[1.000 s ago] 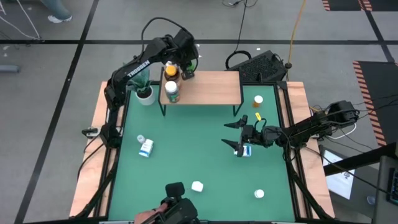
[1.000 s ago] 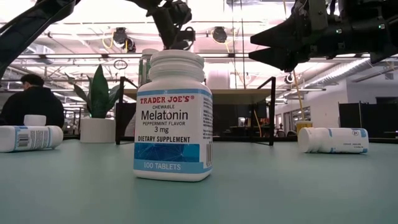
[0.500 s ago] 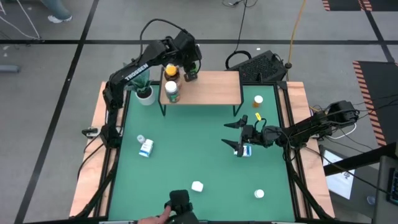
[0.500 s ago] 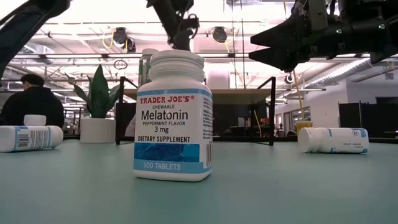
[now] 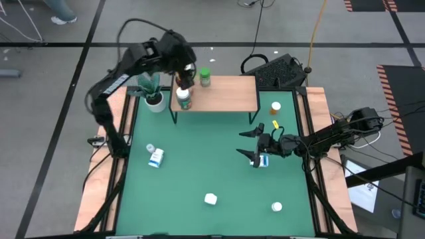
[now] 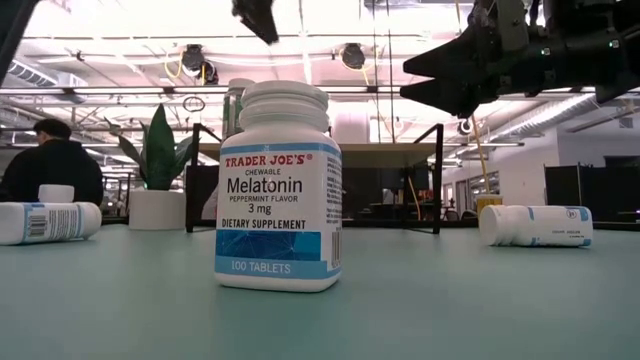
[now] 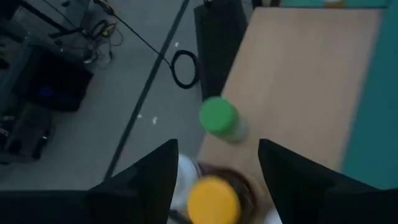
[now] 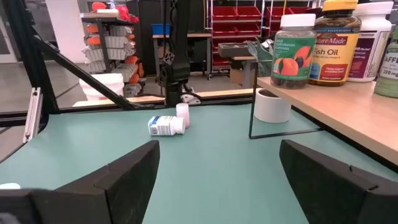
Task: Pick and place medicine bottles onto shelf by color
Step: Put the top right white blue pill bottle on the shelf aligned with the green pill bottle
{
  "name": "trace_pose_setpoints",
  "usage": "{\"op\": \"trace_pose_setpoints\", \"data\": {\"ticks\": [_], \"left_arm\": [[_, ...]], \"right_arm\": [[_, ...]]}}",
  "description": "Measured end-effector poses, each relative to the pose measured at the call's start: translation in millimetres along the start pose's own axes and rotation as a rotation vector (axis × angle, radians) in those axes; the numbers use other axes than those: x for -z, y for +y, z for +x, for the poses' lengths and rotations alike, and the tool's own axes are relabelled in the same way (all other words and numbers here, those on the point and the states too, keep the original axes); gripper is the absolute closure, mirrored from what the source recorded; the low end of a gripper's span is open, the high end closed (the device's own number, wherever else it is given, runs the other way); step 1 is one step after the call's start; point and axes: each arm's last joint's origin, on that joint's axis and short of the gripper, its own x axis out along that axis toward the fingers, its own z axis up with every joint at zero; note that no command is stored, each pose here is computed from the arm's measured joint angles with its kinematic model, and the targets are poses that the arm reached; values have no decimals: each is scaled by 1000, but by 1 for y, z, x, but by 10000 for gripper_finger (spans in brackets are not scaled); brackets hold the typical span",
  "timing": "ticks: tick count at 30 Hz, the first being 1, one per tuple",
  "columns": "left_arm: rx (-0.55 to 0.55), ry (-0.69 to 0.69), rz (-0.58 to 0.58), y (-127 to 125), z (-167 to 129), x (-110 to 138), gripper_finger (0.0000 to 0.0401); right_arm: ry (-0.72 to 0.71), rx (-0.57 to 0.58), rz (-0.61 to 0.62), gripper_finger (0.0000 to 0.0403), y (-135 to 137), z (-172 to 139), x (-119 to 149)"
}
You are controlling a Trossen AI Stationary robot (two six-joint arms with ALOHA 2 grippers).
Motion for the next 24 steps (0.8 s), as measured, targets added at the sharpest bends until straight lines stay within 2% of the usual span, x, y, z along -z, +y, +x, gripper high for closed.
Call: {"op": "trace_pose_setpoints", "data": {"ticks": [6, 10, 13, 19, 24], "left_arm": [[80, 80, -196, -21, -46, 25, 199], [110, 116, -199, -58, -61, 51, 220], [137, 152, -201, -90, -67, 79, 233], [217, 101, -252, -151, -65, 136, 248], [243, -58, -292, -203, -28, 176, 247]], "right_arm": [[0, -134, -20, 78, 4, 0, 0], [3, -161, -10, 78, 8, -1, 0], [3, -175, -11, 78, 10, -2, 0], [3, -173, -16, 78, 11, -3, 0], [0, -119, -37, 78, 9, -2, 0]]}}
